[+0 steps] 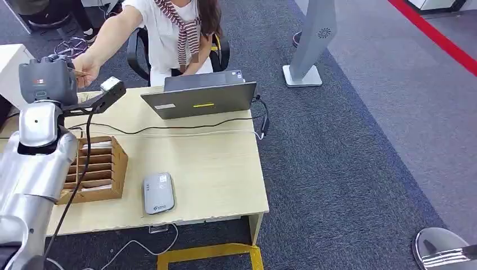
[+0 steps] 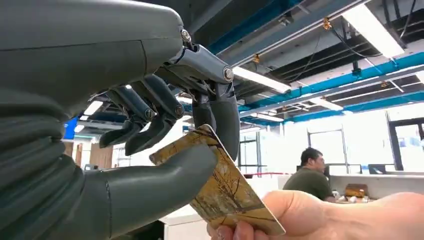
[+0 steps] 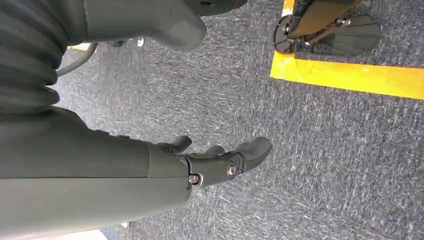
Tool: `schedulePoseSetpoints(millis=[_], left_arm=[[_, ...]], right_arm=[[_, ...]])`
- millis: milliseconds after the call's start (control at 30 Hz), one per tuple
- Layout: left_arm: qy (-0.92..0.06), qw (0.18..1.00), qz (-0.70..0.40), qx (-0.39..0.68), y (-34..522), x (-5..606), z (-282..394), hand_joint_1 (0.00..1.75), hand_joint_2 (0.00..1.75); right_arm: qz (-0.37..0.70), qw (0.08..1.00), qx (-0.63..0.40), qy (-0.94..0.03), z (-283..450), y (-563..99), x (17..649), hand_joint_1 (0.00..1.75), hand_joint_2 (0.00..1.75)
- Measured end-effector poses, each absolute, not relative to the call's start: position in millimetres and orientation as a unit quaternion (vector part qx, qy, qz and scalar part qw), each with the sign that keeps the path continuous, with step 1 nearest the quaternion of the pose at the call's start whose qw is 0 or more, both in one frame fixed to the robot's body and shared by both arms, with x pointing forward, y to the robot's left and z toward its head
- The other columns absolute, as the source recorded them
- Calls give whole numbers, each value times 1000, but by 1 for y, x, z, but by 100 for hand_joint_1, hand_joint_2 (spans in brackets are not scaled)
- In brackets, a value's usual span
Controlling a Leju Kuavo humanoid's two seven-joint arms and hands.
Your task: Pass the card to the sensor for recognition and then transmit it.
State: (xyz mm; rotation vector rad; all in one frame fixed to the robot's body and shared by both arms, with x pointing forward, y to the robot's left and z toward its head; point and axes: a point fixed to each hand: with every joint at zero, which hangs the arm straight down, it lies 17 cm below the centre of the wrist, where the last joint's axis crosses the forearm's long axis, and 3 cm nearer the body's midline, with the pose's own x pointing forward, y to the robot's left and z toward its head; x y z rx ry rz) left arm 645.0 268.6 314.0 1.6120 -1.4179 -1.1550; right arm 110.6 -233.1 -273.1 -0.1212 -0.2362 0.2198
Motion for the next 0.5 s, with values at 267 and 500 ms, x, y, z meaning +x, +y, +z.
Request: schedulePoseSetpoints(millis=[267,500], left_arm=[[-562,331,-438,618,253,642,316,0,175],[-615,292,-431,593,224,620,319,0,175]], right_arm=[[111,985,-61,-117,-273,-233,110,0,175],[107,985,-61,-118,-274,-234,108,0,175]])
